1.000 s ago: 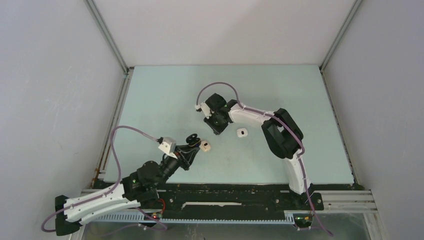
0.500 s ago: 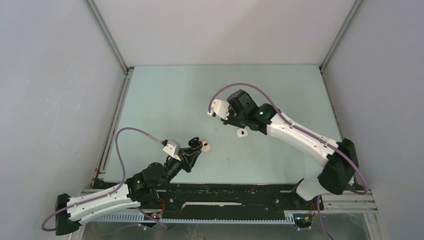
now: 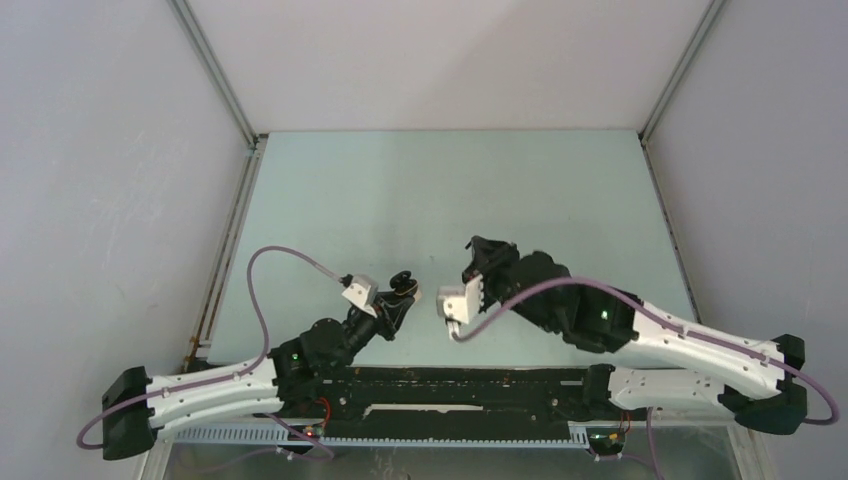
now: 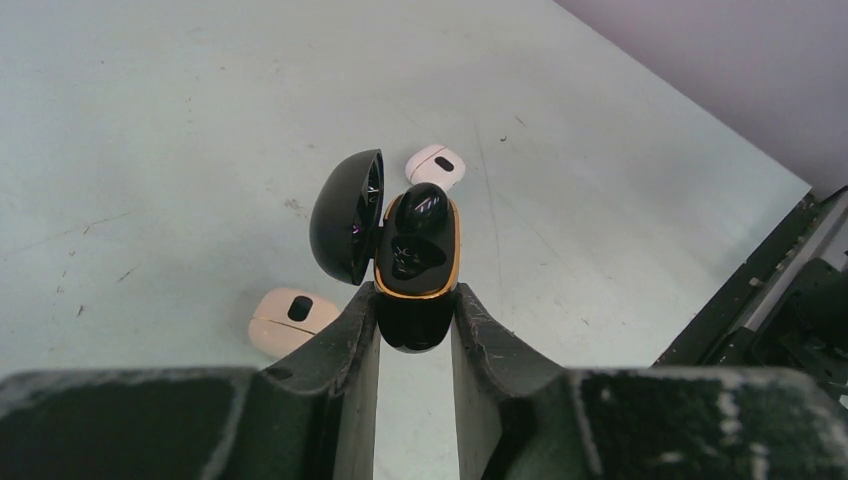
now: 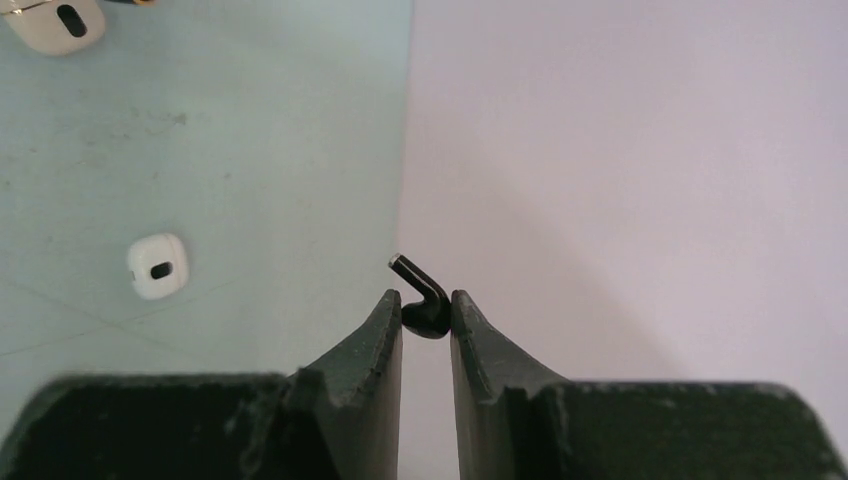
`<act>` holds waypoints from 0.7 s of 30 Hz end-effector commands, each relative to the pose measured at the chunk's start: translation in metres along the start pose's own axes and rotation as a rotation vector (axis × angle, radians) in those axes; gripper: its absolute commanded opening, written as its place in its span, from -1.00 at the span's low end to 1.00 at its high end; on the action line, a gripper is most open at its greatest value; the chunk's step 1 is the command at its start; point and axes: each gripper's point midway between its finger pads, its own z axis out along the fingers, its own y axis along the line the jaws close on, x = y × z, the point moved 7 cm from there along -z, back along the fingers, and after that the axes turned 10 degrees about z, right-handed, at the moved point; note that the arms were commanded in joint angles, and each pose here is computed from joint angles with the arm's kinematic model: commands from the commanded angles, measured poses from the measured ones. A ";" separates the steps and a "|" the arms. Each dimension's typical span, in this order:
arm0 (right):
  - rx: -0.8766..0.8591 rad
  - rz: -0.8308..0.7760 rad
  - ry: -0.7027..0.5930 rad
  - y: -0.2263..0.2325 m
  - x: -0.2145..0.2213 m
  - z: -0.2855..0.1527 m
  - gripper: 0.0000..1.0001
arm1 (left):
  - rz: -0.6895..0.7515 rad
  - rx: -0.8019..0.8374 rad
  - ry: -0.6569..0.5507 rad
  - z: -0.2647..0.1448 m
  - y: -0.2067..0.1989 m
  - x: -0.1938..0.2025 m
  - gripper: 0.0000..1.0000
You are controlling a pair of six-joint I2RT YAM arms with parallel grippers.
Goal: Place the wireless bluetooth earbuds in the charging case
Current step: Insert the left earbud into the left side groove of the charging case.
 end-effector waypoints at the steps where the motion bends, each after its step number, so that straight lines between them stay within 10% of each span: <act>1: 0.222 -0.272 -0.065 0.000 -0.011 -0.015 -1.00 | 0.009 0.038 -0.105 0.015 -0.013 -0.043 -1.00; 21: 0.255 -0.537 -0.221 0.054 -0.032 -0.005 -1.00 | 0.194 0.192 -0.123 0.034 -0.036 -0.055 -1.00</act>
